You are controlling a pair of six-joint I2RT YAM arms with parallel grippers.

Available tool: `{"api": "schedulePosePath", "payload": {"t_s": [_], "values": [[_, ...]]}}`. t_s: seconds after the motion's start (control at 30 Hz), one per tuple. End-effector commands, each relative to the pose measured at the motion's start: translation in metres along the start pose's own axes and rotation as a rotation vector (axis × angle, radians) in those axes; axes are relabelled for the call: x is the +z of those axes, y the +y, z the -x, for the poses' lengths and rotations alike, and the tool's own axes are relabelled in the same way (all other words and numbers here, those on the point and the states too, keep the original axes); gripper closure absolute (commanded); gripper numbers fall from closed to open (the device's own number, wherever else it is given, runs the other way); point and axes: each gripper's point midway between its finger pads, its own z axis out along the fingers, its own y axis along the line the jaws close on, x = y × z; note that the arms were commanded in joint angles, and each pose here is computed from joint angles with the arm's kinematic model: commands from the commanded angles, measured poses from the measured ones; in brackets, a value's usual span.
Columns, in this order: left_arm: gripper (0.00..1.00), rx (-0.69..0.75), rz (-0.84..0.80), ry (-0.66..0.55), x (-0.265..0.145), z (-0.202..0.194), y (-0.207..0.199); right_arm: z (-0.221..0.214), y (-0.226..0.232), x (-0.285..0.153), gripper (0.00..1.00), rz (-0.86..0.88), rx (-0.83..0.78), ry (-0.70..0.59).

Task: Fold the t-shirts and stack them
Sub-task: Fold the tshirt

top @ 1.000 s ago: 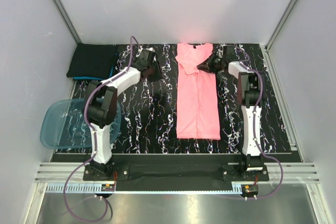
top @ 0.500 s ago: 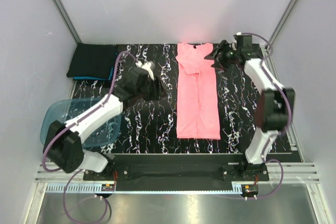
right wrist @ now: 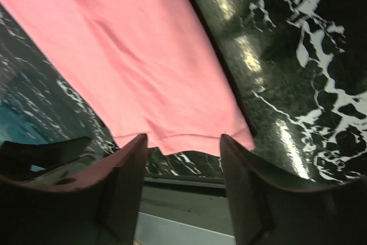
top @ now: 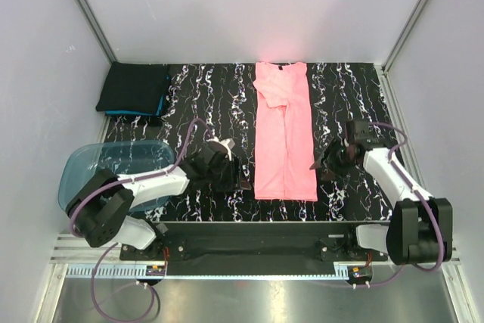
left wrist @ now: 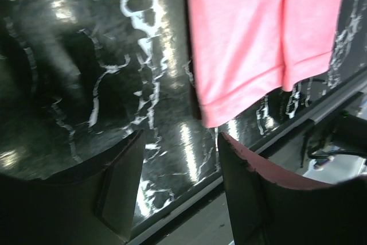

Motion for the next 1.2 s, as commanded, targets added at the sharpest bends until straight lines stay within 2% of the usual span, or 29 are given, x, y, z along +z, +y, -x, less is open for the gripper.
{"api": "schedulePosePath", "payload": {"t_s": [0.0,0.17,0.33,0.73,0.87,0.9,0.97,1.1,1.17], "values": [[0.41,-0.052,-0.134,-0.058,0.008,0.010,-0.030,-0.009,-0.011,-0.002,0.37,-0.017,-0.001,-0.017],[0.39,-0.128,-0.217,-0.035,0.026,-0.001,-0.039,-0.020,-0.028,0.014,0.33,-0.044,0.016,0.005],[0.40,-0.154,-0.135,-0.006,0.044,-0.011,-0.025,-0.027,-0.032,0.032,0.36,-0.025,0.066,0.034],[0.48,-0.192,0.029,0.003,0.042,-0.032,0.009,-0.038,-0.045,0.033,0.43,-0.037,0.128,0.014],[0.54,-0.215,0.011,-0.001,0.043,-0.035,0.009,-0.039,-0.044,0.033,0.56,-0.030,0.125,0.016],[0.55,-0.217,0.002,-0.002,0.043,-0.036,0.007,-0.039,-0.044,0.032,0.67,-0.025,0.127,0.013],[0.60,-0.218,-0.026,-0.001,0.045,-0.036,0.001,-0.040,-0.044,0.032,0.74,-0.019,0.122,0.011],[0.70,-0.218,-0.056,0.025,0.049,-0.039,-0.006,-0.043,-0.044,0.028,0.81,-0.013,0.123,0.005],[0.80,-0.220,-0.067,0.024,0.049,-0.039,-0.009,-0.043,-0.044,0.026,0.86,-0.012,0.123,0.000]]}}
